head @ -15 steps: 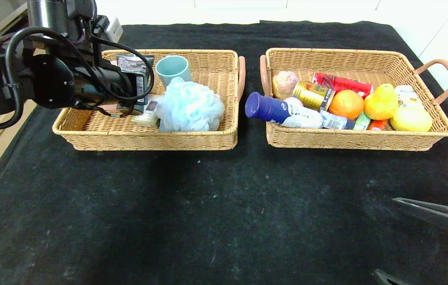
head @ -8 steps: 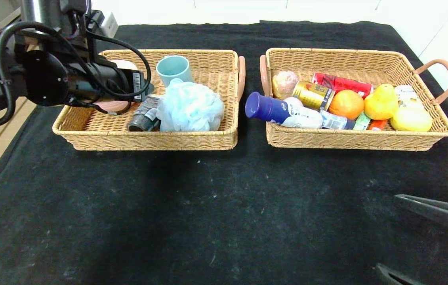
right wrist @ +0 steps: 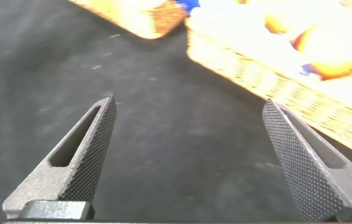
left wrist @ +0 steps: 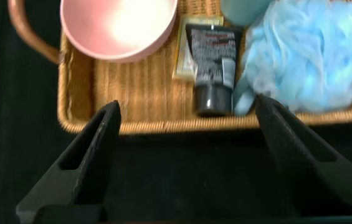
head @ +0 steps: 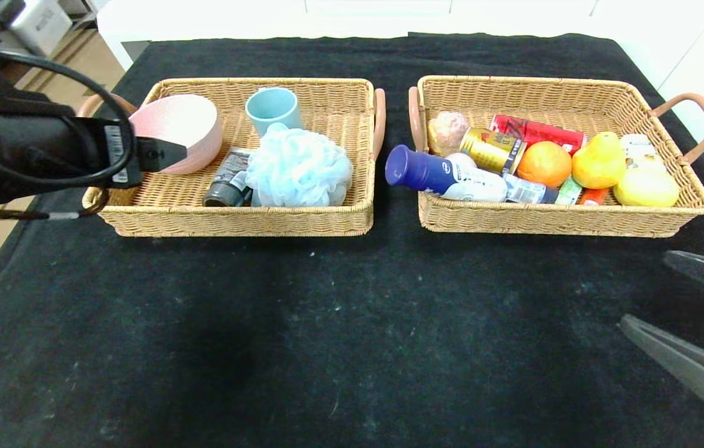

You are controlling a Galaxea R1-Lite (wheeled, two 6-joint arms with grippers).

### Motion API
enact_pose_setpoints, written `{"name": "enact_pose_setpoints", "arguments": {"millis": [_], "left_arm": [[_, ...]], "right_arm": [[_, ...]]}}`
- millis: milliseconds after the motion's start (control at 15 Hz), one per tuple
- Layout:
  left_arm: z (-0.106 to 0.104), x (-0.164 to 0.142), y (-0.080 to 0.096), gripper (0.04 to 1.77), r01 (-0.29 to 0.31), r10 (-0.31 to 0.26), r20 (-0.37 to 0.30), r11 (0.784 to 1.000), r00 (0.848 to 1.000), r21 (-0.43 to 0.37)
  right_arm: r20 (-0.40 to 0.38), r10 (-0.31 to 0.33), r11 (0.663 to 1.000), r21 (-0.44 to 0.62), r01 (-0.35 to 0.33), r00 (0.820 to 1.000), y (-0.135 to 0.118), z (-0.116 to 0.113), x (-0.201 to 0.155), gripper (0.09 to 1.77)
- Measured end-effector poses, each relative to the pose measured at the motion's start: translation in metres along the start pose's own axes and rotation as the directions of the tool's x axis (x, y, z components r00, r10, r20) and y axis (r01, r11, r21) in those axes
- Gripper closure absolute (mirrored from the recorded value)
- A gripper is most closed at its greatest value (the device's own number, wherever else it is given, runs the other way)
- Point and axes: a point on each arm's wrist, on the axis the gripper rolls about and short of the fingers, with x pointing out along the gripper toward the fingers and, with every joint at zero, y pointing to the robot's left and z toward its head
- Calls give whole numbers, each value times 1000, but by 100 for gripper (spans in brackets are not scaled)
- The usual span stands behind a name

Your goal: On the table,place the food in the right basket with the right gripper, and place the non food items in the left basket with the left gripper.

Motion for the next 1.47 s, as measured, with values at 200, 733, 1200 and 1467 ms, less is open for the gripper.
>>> {"name": "enact_pose_setpoints", "arguments": {"millis": [200, 733, 1200, 1467], "left_arm": [[-21, -53, 9, 19, 49, -50, 25, 999, 998, 18], [-78, -142, 45, 13, 86, -86, 111, 996, 990, 4], [-122, -206, 71, 11, 118, -115, 170, 993, 979, -5], [-155, -239, 73, 11, 129, -126, 154, 992, 980, -6]], "right_arm": [[-36, -120, 993, 17, 121, 992, -15, 3, -9, 15], [-173, -252, 965, 27, 260, 952, 8, 24, -67, 15], [-184, -371, 926, -5, 376, 910, 56, 6, -127, 15], [-157, -417, 908, -21, 419, 895, 73, -21, -145, 15]]}}
